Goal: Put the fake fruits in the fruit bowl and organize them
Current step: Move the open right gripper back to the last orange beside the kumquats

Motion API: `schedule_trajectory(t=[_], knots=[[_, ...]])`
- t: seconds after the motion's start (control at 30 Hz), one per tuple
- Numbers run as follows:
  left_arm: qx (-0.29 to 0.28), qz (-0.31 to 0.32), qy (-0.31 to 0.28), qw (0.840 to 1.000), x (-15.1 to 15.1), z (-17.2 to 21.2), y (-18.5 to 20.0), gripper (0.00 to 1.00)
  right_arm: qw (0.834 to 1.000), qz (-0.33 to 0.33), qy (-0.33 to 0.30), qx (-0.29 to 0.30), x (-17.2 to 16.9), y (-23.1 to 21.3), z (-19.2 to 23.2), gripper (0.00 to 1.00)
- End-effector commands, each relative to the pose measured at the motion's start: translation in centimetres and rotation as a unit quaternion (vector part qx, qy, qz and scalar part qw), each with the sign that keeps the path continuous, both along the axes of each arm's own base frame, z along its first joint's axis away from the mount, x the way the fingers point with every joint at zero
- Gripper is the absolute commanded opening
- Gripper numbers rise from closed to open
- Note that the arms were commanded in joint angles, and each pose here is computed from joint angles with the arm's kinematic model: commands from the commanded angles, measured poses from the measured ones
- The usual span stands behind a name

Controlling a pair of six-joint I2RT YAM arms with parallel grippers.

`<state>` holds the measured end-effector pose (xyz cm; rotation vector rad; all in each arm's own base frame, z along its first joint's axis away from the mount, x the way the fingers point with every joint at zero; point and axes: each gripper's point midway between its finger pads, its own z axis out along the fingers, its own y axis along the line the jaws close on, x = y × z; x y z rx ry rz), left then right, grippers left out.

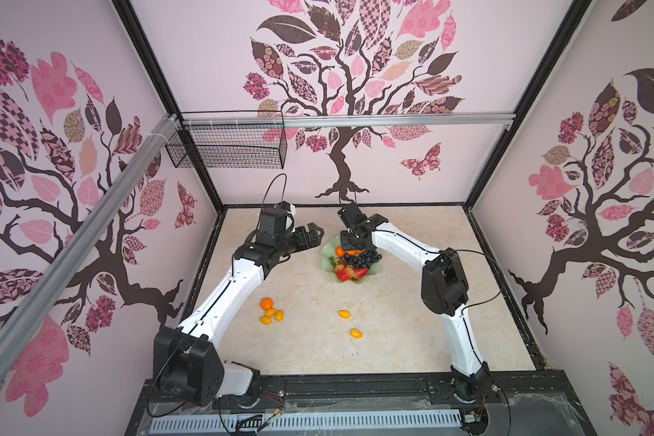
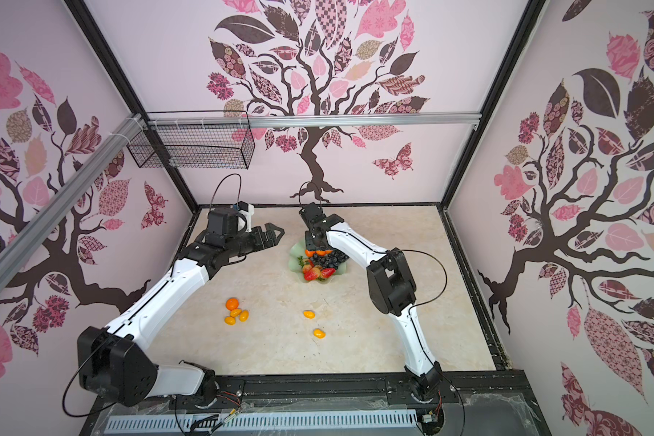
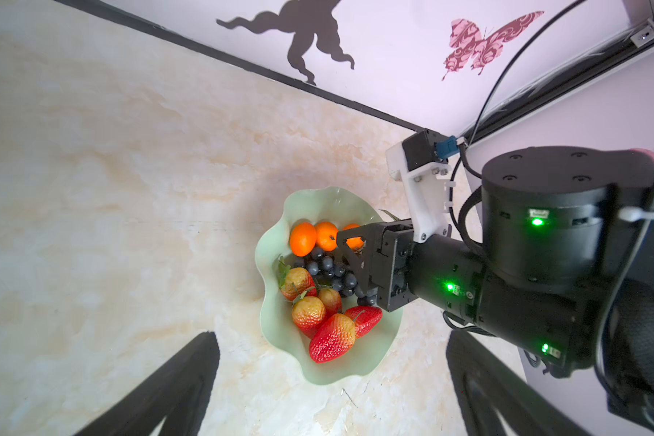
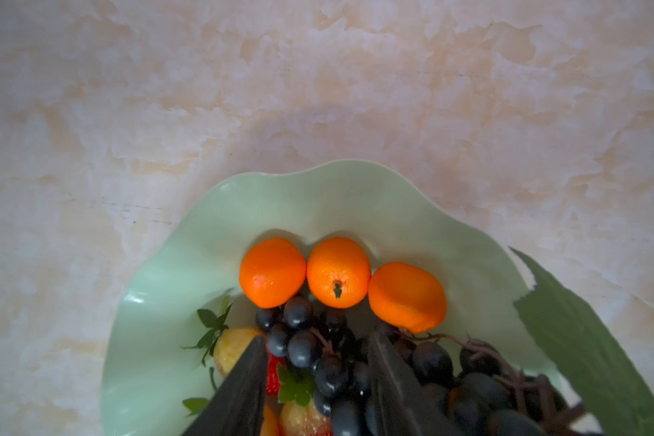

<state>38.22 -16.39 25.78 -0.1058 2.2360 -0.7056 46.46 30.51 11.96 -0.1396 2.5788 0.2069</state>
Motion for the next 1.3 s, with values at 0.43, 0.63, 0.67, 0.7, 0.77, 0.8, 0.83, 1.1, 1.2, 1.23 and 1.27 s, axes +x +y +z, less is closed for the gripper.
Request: schedule_trajectory(t=[0.43,0.63,0.67,0.7,0.77,0.8,0.83,1.1,1.2,1.23,1.27], knots=[[0.098,0.109,0.089,0.985,-10.0,-3.9,8.2,0.98,0.990,0.085,-0.039,0.105,-7.8,7.6,5.9,0.53],[0.085,0.163,0.118,0.976,-12.4,-5.3,12.1,0.98,0.986,0.113,-0.017,0.123,-10.8,11.3,4.5,0.54],[0.086,0.173,0.120,0.974,-12.8,-5.3,12.7,0.98,0.985,0.119,-0.012,0.123,-11.3,12.0,4.1,0.55],[0.086,0.180,0.124,0.972,-13.2,-5.4,13.2,0.98,0.984,0.124,-0.009,0.124,-11.8,12.7,3.8,0.54],[0.091,0.198,0.127,0.968,-13.8,-5.3,14.1,0.98,0.983,0.138,0.001,0.125,-12.7,14.1,3.1,0.55],[0.096,0.208,0.130,0.965,-14.2,-5.3,14.6,0.98,0.982,0.143,0.004,0.126,-13.0,14.7,2.9,0.55],[0.100,0.214,0.129,0.963,-14.4,-5.2,15.0,0.98,0.981,0.148,0.007,0.126,-13.3,15.3,2.5,0.55],[0.095,0.265,0.125,0.951,-15.6,-4.7,17.7,0.98,0.974,0.193,0.018,0.119,-15.4,20.0,1.3,0.55],[0.079,0.290,0.133,0.945,-16.0,-4.8,19.2,0.98,0.971,0.204,0.026,0.120,-16.0,21.5,0.6,0.56],[0.074,0.298,0.137,0.942,-16.2,-4.9,19.6,0.98,0.970,0.207,0.028,0.122,-16.2,22.1,0.5,0.56],[0.071,0.304,0.140,0.940,-16.3,-5.0,19.9,0.98,0.970,0.210,0.031,0.123,-16.3,22.5,0.2,0.56]])
